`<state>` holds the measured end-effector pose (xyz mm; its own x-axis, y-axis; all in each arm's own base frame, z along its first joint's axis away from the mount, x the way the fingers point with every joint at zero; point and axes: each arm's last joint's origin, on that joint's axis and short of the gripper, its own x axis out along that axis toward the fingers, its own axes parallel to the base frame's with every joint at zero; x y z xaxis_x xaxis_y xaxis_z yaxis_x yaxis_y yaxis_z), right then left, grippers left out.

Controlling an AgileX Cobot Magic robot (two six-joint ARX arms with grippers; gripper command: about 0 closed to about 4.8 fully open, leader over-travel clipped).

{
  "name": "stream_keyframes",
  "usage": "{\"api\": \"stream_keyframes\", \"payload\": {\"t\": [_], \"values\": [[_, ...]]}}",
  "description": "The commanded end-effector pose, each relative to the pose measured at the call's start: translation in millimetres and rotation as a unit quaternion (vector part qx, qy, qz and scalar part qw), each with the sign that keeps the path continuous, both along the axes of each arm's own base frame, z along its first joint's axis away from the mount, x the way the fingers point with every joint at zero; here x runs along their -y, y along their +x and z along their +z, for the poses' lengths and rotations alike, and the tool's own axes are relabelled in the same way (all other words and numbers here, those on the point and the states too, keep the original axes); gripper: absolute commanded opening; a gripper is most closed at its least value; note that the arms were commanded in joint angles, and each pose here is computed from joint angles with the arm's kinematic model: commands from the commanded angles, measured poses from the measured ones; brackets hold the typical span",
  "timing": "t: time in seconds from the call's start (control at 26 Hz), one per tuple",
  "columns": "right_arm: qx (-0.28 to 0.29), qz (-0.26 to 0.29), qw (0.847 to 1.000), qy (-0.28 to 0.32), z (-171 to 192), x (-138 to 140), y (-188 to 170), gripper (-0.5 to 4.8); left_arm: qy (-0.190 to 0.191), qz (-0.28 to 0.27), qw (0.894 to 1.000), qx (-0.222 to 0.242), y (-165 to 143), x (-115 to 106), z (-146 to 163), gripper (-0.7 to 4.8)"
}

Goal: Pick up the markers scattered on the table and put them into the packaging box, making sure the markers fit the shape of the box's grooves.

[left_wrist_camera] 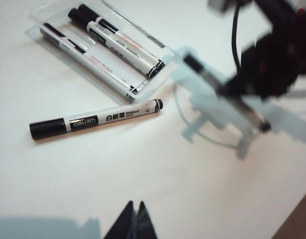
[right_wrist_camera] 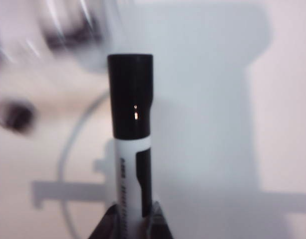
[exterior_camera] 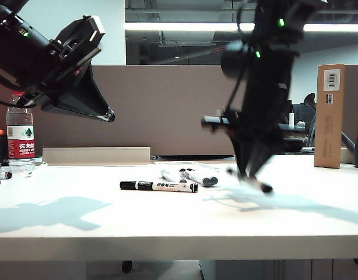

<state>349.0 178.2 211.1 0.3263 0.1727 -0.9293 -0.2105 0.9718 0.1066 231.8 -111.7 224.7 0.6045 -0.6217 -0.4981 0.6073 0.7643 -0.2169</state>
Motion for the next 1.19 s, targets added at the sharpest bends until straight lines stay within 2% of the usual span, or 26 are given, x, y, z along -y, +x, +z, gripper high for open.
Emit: {"api": "stream_keyframes", "payload": {"t": [0.04,0.19,0.31,0.5,0.58,0.69,1.19], "values": [[0.066,-0.002,0.998,0.019,28.0,-5.8,11.3,-0.06,0.018,-0.018,0.999,0.034,0.6,0.8,4.1,-0.04],[0.117,0.042,0.988,0.087,48.0,-15.9,24.4,-0.06,0.014,-0.015,0.999,0.046,1.8,1.3,6.2,-0.04],[0.124,0.054,0.986,0.101,52.6,-23.0,36.6,-0.06,0.007,-0.014,0.998,0.063,3.3,1.8,9.3,-0.04],[0.102,0.079,0.988,0.088,46.0,-36.7,62.4,-0.06,-0.004,-0.013,0.996,0.089,5.4,2.7,14.3,-0.04],[0.060,0.102,0.990,0.075,36.7,-47.2,81.0,-0.06,-0.006,-0.013,0.996,0.092,5.7,2.9,15.0,-0.04],[0.044,0.114,0.990,0.072,31.0,-51.9,89.3,-0.06,-0.006,-0.013,0.996,0.092,5.6,2.9,15.0,-0.04],[0.072,0.133,0.982,0.110,23.9,-59.7,100.9,-0.06,-0.010,-0.015,0.997,0.079,4.9,2.9,13.6,-0.04]]}}
